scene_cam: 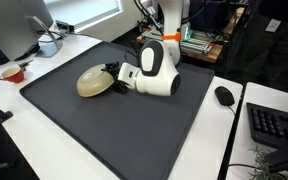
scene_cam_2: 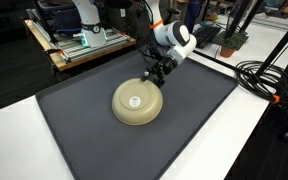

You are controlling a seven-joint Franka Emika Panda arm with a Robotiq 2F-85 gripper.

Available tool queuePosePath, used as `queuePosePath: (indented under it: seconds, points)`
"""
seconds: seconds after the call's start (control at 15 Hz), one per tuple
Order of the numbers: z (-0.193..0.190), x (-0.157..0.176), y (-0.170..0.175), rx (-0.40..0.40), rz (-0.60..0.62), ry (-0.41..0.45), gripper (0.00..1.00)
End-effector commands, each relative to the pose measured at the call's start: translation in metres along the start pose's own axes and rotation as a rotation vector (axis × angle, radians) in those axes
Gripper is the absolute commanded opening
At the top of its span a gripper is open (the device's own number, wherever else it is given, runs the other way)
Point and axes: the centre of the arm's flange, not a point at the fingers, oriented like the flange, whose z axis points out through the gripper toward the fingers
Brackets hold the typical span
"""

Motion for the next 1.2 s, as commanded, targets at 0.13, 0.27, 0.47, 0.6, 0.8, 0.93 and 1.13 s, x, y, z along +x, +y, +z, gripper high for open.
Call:
queuePosePath:
  seconds: [0.13,0.27,0.47,0.6,0.8,0.93,1.13]
  points:
    - [-0.039,0.001,0.019,-0.091,0.059,0.116,0.31]
    - [-0.045,0.001,0.019,-0.116,0.058,0.125,0.18]
    - [-0.045,0.000,0.019,-0.159,0.052,0.131,0.01]
    - [-0.035,0.002,0.022,-0.215,0.045,0.127,0.00]
    - [-0.016,0.006,0.033,-0.330,0.015,0.151,0.02]
    - [-0.013,0.008,0.045,-0.379,-0.025,0.182,0.02]
    - [-0.026,0.011,0.070,-0.447,-0.115,0.233,0.02]
